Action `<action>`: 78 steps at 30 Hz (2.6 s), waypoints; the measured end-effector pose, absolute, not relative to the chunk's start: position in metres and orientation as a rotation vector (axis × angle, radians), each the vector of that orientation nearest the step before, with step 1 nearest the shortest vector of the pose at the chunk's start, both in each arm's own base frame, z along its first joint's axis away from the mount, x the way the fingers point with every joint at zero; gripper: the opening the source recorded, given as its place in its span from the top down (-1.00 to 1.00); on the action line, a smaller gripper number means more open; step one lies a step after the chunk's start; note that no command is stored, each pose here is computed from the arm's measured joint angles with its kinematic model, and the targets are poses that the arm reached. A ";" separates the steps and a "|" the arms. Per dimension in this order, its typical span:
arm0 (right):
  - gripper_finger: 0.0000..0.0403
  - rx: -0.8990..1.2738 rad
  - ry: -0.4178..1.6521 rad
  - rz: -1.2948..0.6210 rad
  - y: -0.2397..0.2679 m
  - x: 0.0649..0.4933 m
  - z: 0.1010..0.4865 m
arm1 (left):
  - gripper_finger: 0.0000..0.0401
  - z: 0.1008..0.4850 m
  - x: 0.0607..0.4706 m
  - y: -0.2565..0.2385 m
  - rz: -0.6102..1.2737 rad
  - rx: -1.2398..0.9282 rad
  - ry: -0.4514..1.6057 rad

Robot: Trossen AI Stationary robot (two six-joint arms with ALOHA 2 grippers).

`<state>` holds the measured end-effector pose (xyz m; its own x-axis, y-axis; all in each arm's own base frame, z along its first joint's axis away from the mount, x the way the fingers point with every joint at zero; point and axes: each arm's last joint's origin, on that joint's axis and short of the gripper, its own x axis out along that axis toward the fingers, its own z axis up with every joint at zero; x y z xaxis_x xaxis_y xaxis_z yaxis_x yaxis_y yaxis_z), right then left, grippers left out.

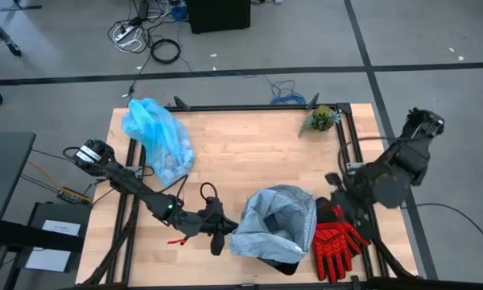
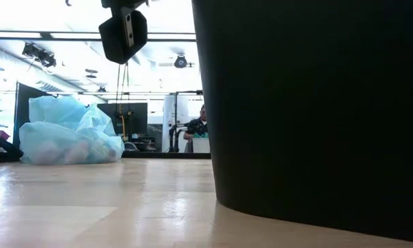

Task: Place trash/remove bag and relplace
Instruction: Put the gray trash bag into the trash bin

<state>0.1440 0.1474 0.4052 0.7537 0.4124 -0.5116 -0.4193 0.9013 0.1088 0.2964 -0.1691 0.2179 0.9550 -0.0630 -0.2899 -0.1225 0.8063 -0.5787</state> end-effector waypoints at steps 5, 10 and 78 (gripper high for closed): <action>0.57 -0.041 0.746 0.510 0.186 0.144 0.376 | 0.97 0.219 0.296 -0.170 0.012 -0.693 0.312; 0.88 -0.037 0.900 0.625 0.212 0.149 0.339 | 0.97 0.222 0.297 -0.172 -0.041 -0.731 0.305; 0.48 0.357 0.189 0.313 0.069 0.171 0.430 | 0.97 0.246 0.257 -0.163 0.223 -0.721 0.333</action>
